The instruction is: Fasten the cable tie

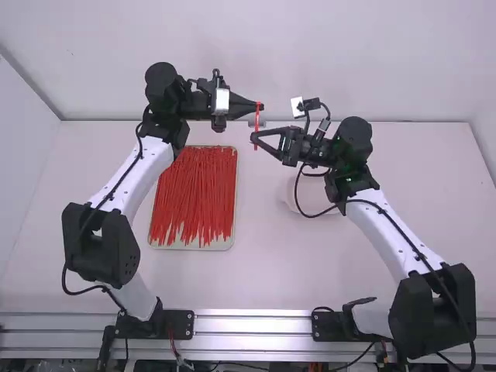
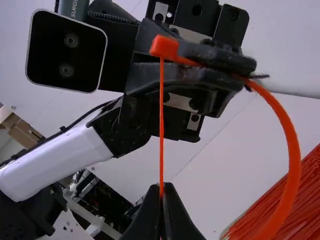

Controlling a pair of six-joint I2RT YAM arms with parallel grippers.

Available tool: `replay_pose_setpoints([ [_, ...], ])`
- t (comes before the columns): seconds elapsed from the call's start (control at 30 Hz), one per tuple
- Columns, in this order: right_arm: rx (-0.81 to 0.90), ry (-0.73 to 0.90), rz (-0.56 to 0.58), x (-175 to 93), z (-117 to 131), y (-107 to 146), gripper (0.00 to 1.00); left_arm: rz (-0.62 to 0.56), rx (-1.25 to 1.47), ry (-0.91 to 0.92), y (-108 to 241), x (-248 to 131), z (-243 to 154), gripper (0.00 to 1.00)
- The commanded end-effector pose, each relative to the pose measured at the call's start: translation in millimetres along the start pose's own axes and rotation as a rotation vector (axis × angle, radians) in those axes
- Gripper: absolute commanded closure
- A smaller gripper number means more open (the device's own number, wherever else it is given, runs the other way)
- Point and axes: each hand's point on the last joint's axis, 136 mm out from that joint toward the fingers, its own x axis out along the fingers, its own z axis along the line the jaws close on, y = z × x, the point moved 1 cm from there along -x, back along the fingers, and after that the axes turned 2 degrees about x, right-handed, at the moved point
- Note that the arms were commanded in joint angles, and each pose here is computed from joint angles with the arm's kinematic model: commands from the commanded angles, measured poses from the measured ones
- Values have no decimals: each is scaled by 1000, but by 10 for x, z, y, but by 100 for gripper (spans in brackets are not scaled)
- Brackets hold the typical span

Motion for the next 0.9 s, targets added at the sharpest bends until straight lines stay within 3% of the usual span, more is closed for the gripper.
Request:
replay_pose_setpoints([
  [0.0,-3,1,-4,-13,-25,0,100,-17,5,44,7,-8,-94,98],
  [0.87,40,15,-36,-48,-48,-72,100,-14,-71,10,-32,-4,-23,98],
])
